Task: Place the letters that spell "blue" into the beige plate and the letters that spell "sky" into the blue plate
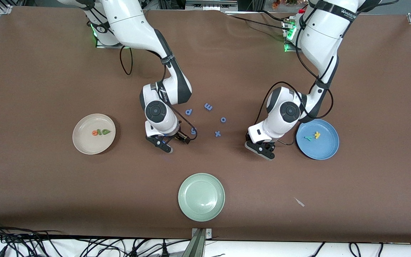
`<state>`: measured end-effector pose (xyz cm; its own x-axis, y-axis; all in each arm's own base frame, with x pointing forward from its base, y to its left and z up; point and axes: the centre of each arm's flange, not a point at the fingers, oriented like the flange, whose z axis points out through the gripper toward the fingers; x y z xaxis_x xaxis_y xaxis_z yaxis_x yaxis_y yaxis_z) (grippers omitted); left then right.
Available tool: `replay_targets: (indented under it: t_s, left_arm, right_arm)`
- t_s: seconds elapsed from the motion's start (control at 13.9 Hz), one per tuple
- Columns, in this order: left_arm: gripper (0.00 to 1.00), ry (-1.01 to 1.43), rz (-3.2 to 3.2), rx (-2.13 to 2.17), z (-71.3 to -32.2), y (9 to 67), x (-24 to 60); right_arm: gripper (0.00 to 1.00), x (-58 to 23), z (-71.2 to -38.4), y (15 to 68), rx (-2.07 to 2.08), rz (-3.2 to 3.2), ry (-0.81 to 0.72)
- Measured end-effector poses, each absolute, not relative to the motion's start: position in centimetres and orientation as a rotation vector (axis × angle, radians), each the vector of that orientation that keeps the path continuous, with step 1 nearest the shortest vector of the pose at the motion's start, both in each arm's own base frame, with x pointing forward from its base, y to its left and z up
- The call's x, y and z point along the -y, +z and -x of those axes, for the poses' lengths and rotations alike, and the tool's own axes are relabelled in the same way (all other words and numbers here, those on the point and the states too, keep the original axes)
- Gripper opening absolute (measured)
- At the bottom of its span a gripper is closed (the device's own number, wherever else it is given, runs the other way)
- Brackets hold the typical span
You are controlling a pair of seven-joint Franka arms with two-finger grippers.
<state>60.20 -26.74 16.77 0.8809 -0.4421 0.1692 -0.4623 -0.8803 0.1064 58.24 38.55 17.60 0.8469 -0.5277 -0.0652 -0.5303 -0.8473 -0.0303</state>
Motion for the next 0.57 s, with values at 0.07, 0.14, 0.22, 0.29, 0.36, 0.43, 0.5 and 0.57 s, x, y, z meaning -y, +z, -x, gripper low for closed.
replay_targets:
  t_s: [0.07, 0.14, 0.22, 0.29, 0.36, 0.43, 0.5, 0.57]
  left_arm:
    - [0.35, 0.211, -2.906, 0.703, -60.2, 16.8, 26.7]
    - [0.32, 0.214, -2.907, 0.702, -60.2, 16.9, 26.7]
    - [0.32, 0.215, -2.911, 0.698, -60.4, 16.9, 26.4]
    - [0.32, 0.218, -2.915, 0.692, -60.5, 17.0, 26.1]
    - [0.32, 0.219, -2.921, 0.684, -60.7, 17.0, 25.7]
    - [0.32, 0.22, -2.926, 0.673, -61.0, 17.4, 25.1]
    - [0.3, 0.223, -2.934, 0.655, -61.4, 17.8, 24.2]
    - [0.3, 0.226, -2.943, 0.625, -62.0, 18.4, 22.9]
  right_arm:
    - [0.96, -38.5, -58.3, 17.6, -0.852, 2.973, 0.083]
    - [0.85, -38.5, -58.3, 17.6, -0.852, 2.973, 0.082]
    - [0.85, -38.5, -58.3, 17.6, -0.852, 2.973, 0.082]
    - [0.78, -38.5, -58.3, 17.6, -0.852, 2.973, 0.082]
    - [0.68, -38.5, -58.3, 17.6, -0.852, 2.973, 0.082]
    - [0.54, -38.5, -58.3, 17.7, -0.852, 2.972, 0.08]
    - [0.46, -38.6, -58.4, 17.8, -0.852, 2.97, 0.078]
    - [0.46, -38.6, -58.4, 17.8, -0.851, 2.97, 0.077]
